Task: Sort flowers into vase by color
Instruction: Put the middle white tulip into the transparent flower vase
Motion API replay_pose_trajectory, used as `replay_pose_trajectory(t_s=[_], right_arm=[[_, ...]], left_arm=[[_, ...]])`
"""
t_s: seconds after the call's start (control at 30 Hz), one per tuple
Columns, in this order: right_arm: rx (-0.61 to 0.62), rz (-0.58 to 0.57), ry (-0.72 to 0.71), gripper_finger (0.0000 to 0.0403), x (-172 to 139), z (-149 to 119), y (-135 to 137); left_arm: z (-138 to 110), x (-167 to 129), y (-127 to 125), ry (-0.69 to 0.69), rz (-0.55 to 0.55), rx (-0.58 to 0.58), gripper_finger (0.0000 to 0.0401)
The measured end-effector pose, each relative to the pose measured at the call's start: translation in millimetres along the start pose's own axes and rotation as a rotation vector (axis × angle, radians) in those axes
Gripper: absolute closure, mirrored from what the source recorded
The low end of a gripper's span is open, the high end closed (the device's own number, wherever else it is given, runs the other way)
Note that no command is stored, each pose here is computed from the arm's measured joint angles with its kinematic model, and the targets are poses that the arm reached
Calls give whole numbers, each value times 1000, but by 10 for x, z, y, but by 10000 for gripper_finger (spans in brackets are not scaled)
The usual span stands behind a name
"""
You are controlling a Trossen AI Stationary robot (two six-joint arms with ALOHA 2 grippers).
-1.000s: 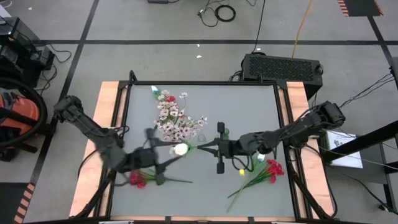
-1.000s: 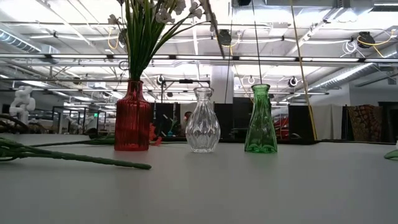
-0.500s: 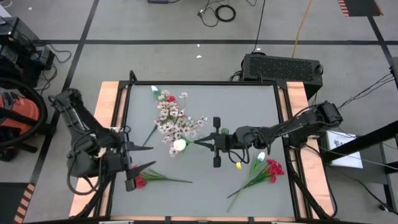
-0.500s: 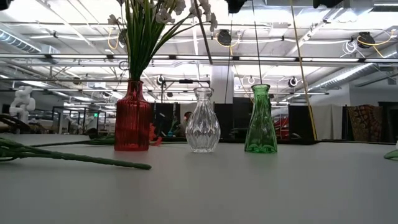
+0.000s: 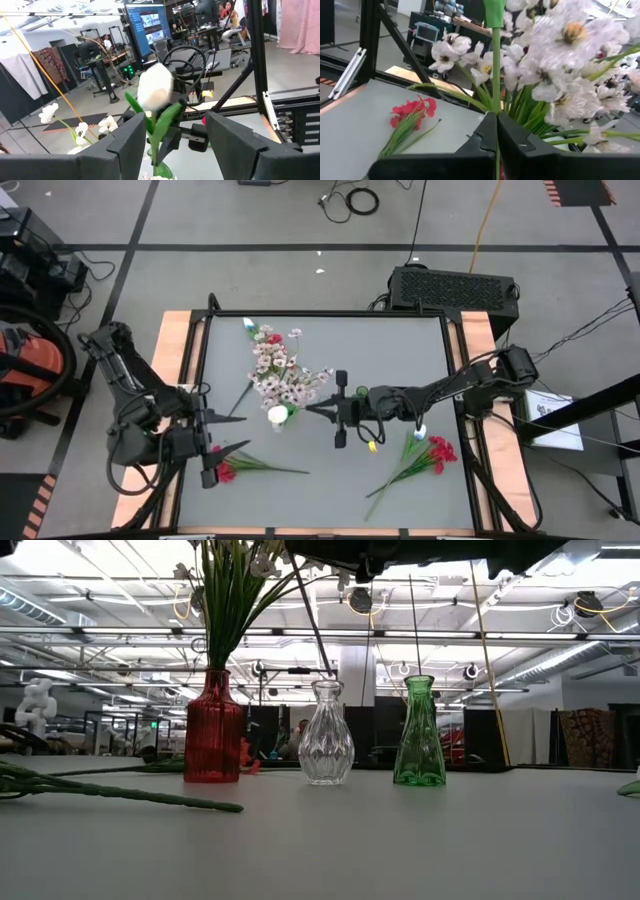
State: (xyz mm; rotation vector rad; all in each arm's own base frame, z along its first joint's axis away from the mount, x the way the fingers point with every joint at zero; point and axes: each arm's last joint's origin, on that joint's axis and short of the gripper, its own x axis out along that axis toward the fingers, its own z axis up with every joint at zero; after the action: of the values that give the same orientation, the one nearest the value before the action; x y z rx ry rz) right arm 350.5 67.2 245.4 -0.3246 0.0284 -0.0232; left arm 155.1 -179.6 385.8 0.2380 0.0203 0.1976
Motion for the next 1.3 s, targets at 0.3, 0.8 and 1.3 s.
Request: replay_pose_trajectory(t_s=[0.3, 0.8, 1.3], right_arm=[[-6, -12, 33, 403, 39, -87, -54], [67, -6, 60, 403, 115, -234, -88], [149, -11, 181, 386, 135, -404, -129]], left_arm=[[-15, 1, -5, 6, -2, 14, 189], [-18, 3, -5, 8, -1, 15, 189], [-21, 2, -6, 9, -2, 16, 189]])
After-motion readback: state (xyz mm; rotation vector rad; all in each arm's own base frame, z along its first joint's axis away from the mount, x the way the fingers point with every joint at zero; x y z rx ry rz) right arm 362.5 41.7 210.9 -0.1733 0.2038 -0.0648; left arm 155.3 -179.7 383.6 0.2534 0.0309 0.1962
